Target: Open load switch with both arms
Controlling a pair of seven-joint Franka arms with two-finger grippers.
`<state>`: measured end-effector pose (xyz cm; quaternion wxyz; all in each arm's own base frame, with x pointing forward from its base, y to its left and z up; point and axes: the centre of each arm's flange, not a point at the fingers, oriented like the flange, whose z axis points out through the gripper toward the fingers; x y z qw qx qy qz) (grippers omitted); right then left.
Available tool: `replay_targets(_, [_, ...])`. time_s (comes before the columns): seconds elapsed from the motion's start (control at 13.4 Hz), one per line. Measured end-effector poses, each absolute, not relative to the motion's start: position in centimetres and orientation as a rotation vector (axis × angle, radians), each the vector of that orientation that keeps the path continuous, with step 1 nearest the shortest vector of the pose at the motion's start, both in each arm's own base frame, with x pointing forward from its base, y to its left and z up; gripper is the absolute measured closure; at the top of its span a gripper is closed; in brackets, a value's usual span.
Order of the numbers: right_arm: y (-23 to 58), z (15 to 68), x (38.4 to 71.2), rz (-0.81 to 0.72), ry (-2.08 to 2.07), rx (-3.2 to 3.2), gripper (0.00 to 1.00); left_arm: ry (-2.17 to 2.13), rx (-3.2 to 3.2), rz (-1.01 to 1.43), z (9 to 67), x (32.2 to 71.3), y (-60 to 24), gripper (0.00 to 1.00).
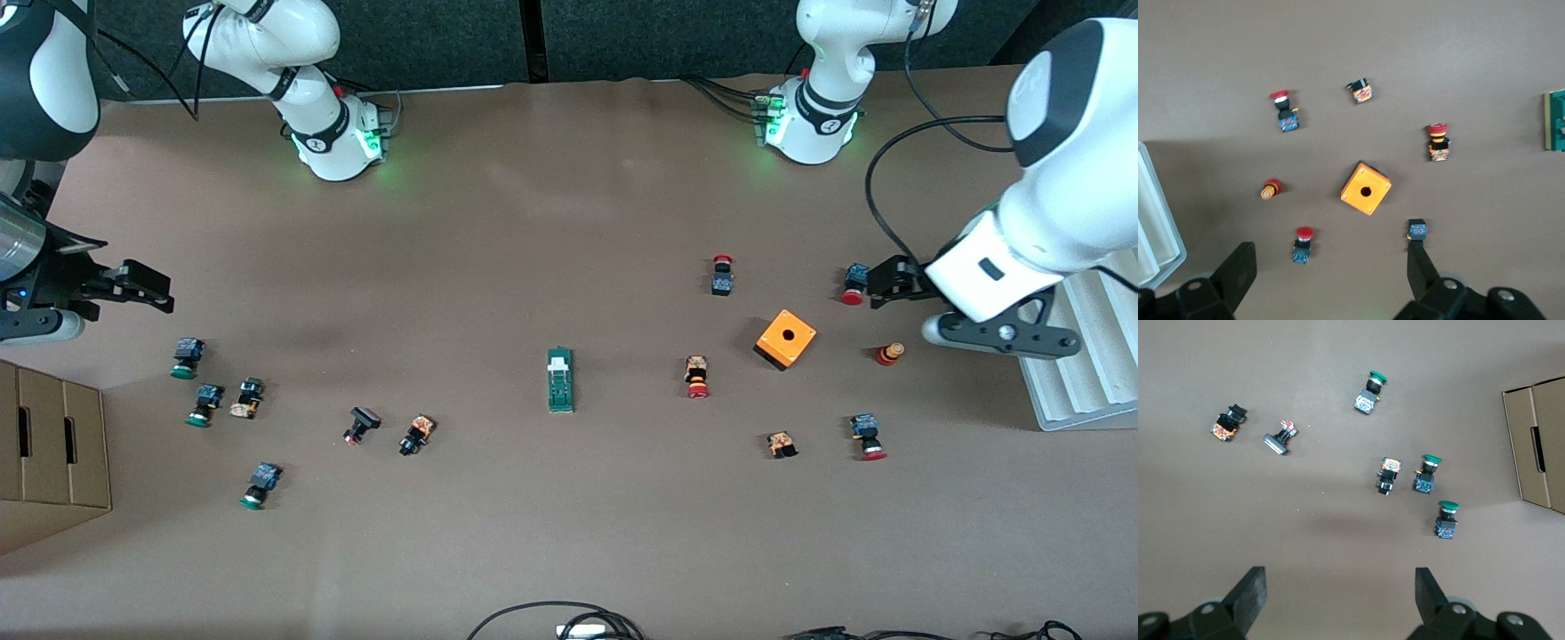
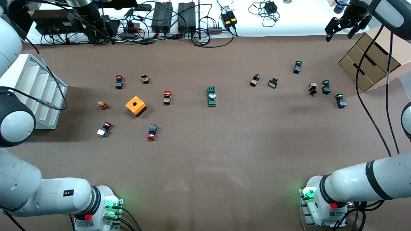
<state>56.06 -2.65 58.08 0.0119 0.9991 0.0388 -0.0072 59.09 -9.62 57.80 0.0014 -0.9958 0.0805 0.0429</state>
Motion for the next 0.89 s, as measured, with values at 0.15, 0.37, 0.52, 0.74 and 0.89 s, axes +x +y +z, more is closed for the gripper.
replay_targets(0.15, [-2.7, 58.1, 56.1, -0.022, 0.121, 3.115, 0.00, 0.219, -3.122, 0.083, 57.7, 57.9, -6.8, 0.00])
replay_targets(0.37, [-2.6, 58.1, 56.1, -0.023, 0.121, 3.115, 0.00, 0.194, -3.119, 0.012, 57.6, 55.1, -5.1, 0.00])
replay_targets(0.52, [-2.7, 58.1, 56.1, -0.023, 0.121, 3.115, 0.00, 0.167, -3.119, 0.008, 57.5, 54.5, -4.1, 0.00])
replay_targets(0.74, [-2.6, 58.1, 56.1, -0.023, 0.122, 3.115, 0.00, 0.151, -3.120, 0.011, 57.4, 54.6, -3.4, 0.00])
replay_targets(0.89, [-2.6, 58.1, 56.1, -0.023, 0.122, 3.115, 0.00, 0.166, -3.117, 0.010, 57.4, 54.5, -4.0, 0.00])
